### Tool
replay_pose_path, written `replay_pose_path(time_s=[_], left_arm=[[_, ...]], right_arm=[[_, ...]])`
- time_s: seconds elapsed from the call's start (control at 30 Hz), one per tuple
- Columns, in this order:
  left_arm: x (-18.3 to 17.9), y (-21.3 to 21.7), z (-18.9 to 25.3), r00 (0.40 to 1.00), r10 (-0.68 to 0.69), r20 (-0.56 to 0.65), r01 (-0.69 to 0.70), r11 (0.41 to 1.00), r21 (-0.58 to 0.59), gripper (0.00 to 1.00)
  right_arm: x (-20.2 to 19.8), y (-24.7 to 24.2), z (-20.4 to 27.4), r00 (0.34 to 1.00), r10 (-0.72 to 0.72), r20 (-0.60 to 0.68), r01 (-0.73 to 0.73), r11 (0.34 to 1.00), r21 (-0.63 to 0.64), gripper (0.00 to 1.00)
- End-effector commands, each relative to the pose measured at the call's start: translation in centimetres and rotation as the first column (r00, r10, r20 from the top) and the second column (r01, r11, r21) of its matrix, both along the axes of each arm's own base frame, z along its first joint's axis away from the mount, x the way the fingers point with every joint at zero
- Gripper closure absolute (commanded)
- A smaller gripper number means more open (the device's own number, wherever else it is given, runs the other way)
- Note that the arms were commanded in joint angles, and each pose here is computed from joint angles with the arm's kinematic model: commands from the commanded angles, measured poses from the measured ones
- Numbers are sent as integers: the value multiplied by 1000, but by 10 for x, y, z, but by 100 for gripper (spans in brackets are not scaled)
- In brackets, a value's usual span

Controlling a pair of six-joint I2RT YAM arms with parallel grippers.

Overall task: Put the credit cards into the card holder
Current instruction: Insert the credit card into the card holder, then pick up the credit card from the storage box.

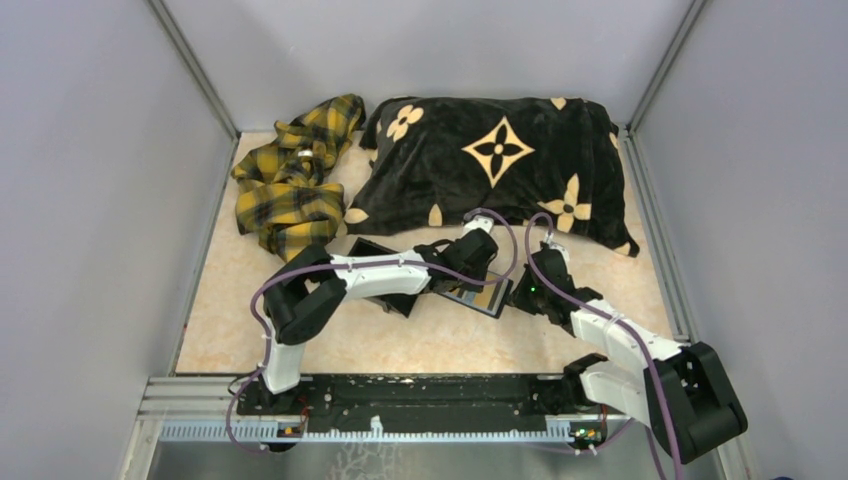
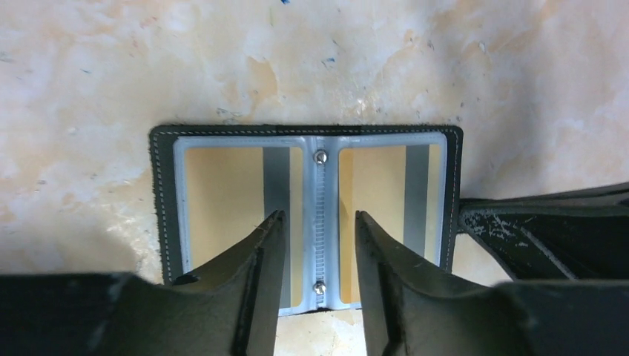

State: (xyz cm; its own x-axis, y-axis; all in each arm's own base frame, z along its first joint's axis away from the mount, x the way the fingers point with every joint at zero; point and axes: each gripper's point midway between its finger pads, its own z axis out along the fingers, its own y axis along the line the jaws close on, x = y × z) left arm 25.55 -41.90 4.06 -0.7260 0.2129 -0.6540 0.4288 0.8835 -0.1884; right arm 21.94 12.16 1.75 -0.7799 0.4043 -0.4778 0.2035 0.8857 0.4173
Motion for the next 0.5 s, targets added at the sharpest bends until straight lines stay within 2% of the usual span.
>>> replay_pose_path(time_s=[0.0, 0.13, 0.3, 0.47], left_arm=[[13, 2, 31, 996, 43, 77, -44, 999, 13, 50], [21, 1, 58, 990, 64, 127, -63, 998, -9, 40], [20, 19, 94, 978, 119, 172, -109, 992, -70, 35], [7, 54, 120, 961, 189, 203, -157, 974, -160, 32]], right_arm=[[-3, -6, 1, 1000, 12, -18, -13, 998, -53, 100], [4, -8, 19, 999, 22, 25, -20, 997, -73, 100], [13, -8, 47, 995, 55, 86, -47, 995, -91, 100], [21, -4, 80, 979, 116, 167, -98, 989, -108, 89]])
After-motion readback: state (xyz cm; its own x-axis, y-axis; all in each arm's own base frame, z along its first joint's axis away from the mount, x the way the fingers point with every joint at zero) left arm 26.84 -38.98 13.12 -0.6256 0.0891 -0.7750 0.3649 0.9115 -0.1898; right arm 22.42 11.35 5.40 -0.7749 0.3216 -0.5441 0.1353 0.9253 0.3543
